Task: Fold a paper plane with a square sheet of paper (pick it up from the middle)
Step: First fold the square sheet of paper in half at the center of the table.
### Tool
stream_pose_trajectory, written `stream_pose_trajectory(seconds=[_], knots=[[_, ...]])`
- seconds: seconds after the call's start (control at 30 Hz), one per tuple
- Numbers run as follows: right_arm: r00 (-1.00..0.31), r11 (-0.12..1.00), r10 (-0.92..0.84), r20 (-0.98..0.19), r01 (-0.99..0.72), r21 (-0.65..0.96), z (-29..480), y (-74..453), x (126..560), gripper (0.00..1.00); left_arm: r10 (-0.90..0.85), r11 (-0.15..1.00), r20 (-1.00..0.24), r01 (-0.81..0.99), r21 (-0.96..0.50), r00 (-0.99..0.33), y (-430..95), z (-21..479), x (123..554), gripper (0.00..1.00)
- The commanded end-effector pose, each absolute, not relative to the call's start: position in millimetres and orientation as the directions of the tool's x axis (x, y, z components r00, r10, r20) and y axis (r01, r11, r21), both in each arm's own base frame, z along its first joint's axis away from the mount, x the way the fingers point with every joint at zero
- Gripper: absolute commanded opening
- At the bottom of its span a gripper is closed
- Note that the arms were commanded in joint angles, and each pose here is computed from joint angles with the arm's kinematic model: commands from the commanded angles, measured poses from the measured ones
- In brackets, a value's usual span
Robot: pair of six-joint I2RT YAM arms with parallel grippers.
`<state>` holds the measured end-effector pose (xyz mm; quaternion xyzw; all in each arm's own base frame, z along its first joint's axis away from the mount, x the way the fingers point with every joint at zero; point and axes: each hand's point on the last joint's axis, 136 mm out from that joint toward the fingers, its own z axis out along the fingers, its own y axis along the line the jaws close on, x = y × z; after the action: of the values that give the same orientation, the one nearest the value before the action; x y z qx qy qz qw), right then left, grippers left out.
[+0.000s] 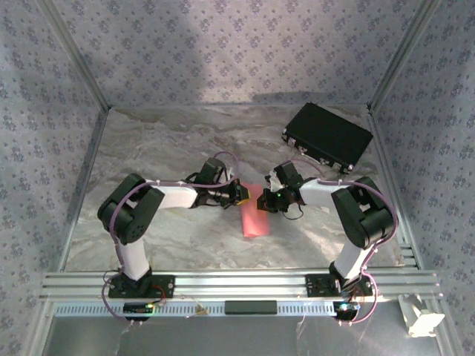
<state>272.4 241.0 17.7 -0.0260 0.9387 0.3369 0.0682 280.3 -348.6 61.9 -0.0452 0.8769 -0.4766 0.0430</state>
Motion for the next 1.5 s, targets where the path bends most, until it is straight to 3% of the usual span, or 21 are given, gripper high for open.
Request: stream_pose_trajectory(seconds=[0.0, 0.47, 0.9, 1.17, 1.33, 1.47], knots=[[-0.999, 0.854, 0.03, -0.039, 0.006, 0.521, -12.9, 212.0, 248.1, 0.0, -0.098, 0.55, -0.033, -0.027, -0.835, -0.995, -345.1, 55.4, 279.0, 0.0], [-0.999, 0.86, 0.035, -0.031, 0.014, 0.51, -16.4, 210.6, 242.5, 0.0, -0.152, 0.68, 0.065, -0.152, -0.717, -0.986, -301.4, -11.3, 270.4, 0.0], [-0.999, 0.869, 0.033, -0.036, 0.011, 0.495, -15.1, 210.4, 242.0, 0.0, -0.069, 0.646, -0.014, -0.034, -0.763, -0.998, -323.2, 35.6, 297.6, 0.0], [-0.998, 0.869, 0.034, -0.044, 0.008, 0.495, -12.4, 210.7, 243.0, 0.0, 0.0, 0.677, 0.027, -0.02, -0.736, -1.0, -324.7, 11.7, 297.3, 0.0], [-0.998, 0.867, 0.037, -0.046, 0.009, 0.498, -11.4, 210.7, 242.7, 0.0, -0.019, 0.756, 0.051, -0.048, -0.653, -0.998, -306.8, -14.8, 295.8, 0.0], [-0.998, 0.868, 0.037, -0.045, 0.009, 0.497, -11.7, 209.8, 242.0, 0.0, -0.032, 0.756, 0.03, -0.044, -0.653, -0.999, -306.6, -5.8, 300.9, 0.0]])
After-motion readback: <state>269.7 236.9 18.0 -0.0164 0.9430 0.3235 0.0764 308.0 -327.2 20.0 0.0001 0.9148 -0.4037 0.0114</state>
